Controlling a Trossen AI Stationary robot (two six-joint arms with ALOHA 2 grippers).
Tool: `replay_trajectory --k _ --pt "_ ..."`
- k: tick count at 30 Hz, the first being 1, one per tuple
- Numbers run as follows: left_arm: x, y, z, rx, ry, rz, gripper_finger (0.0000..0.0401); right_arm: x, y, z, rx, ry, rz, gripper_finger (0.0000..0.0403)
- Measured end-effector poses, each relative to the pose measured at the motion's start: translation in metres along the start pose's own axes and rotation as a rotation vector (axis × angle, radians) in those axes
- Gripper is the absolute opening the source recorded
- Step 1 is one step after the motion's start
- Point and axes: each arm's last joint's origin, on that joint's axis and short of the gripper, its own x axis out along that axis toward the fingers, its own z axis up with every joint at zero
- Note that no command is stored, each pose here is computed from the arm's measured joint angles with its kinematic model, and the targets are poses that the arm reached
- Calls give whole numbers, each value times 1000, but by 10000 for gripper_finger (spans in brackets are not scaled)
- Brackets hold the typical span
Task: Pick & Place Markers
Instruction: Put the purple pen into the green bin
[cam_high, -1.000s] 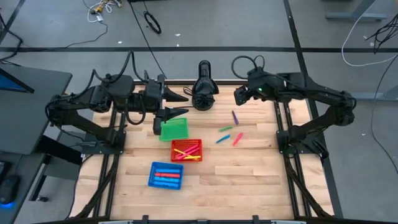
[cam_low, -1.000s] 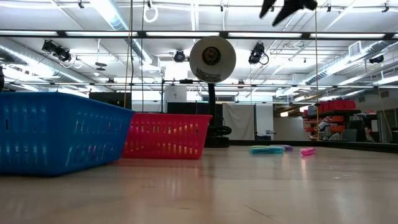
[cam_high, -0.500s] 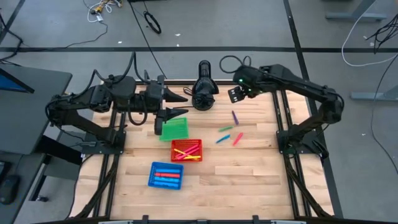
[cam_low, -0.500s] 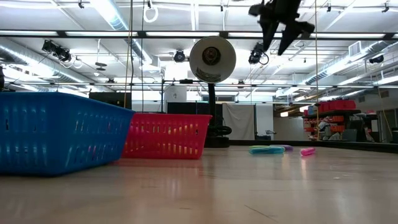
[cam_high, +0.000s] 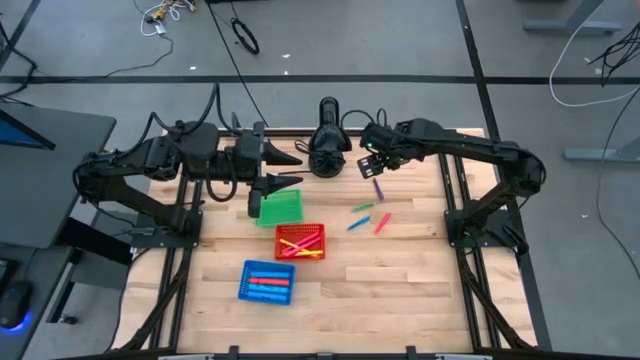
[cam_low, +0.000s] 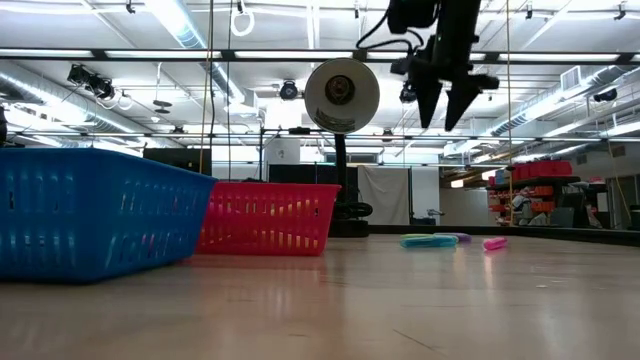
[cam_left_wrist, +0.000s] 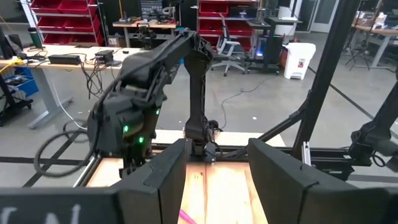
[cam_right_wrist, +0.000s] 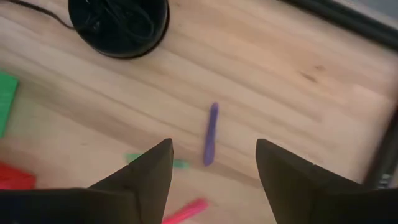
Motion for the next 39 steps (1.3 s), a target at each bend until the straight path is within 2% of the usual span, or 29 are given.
replay_trajectory --k 6,10,21,33,39 --pt "0 0 0 0 0 0 177 35 -3 -10 40 70 25 230" --pt "0 0 0 0 -1 -1 177 54 -7 -13 59 60 30 230" --pt "0 0 0 4 -3 0 177 88 -21 -16 111 62 34 230" --pt "0 5 1 4 -11 37 177 131 -12 -19 64 149 -39 230" --pt "0 5 1 5 -12 36 177 148 -5 -18 43 177 -8 230"
